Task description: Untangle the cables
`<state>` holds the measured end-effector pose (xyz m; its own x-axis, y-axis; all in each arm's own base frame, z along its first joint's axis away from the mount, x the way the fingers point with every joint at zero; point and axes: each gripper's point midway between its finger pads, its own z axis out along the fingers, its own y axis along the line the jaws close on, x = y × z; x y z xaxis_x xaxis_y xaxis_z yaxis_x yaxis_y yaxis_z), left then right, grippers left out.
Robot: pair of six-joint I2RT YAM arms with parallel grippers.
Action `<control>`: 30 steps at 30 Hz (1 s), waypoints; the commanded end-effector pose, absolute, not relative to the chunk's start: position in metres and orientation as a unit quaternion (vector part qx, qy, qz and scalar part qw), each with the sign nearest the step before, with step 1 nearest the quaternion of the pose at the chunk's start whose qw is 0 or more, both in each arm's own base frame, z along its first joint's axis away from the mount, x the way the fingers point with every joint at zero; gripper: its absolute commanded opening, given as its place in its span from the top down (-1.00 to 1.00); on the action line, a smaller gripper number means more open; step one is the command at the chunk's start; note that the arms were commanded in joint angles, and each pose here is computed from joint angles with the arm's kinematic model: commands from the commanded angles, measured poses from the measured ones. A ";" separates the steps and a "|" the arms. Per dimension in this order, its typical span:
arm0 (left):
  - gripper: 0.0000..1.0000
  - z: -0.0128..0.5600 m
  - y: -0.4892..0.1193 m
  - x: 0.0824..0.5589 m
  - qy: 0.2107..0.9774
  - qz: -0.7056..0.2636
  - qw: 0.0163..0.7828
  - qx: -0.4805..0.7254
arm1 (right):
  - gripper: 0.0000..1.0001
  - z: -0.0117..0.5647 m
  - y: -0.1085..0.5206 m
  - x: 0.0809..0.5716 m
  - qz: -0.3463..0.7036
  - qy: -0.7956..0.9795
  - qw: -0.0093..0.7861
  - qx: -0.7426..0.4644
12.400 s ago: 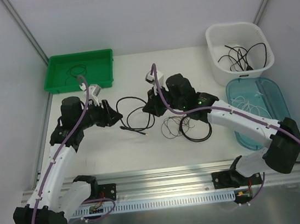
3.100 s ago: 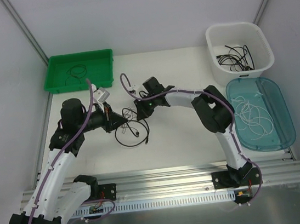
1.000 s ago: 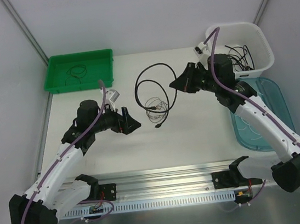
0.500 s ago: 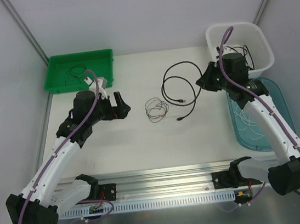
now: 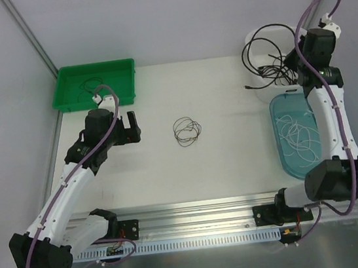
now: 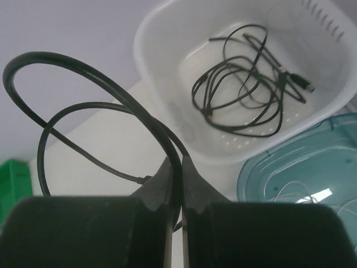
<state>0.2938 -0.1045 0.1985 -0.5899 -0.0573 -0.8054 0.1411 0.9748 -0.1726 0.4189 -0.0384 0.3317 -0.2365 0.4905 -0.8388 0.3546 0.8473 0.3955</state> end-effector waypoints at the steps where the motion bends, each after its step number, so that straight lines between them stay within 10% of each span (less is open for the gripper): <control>1: -0.98 0.204 -0.090 0.293 0.878 -0.080 0.471 0.023 | 0.99 0.366 -0.097 0.456 0.023 0.718 0.609 0.337; 9: -0.98 0.191 -0.104 0.292 0.890 -0.107 0.441 0.042 | 0.94 0.347 -0.164 0.513 -0.008 0.698 0.597 0.396; 12: -0.99 0.189 -0.105 0.293 0.893 -0.106 0.436 0.043 | 0.12 0.334 -0.168 0.527 -0.008 0.710 0.584 0.394; 18: -0.98 0.187 -0.107 0.292 0.894 -0.112 0.432 0.045 | -0.50 0.323 -0.140 0.524 0.015 0.739 0.573 0.353; 30: -0.98 0.197 -0.111 0.288 0.887 -0.130 0.441 0.041 | -0.41 0.237 0.073 0.460 0.145 0.874 0.445 0.126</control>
<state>0.2906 -0.1105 0.1882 -0.6271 -0.0334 -0.7782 0.1714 0.9687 -0.1797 0.4880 0.0213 0.2492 -0.4547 0.4318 -0.7790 0.2527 0.9012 0.3521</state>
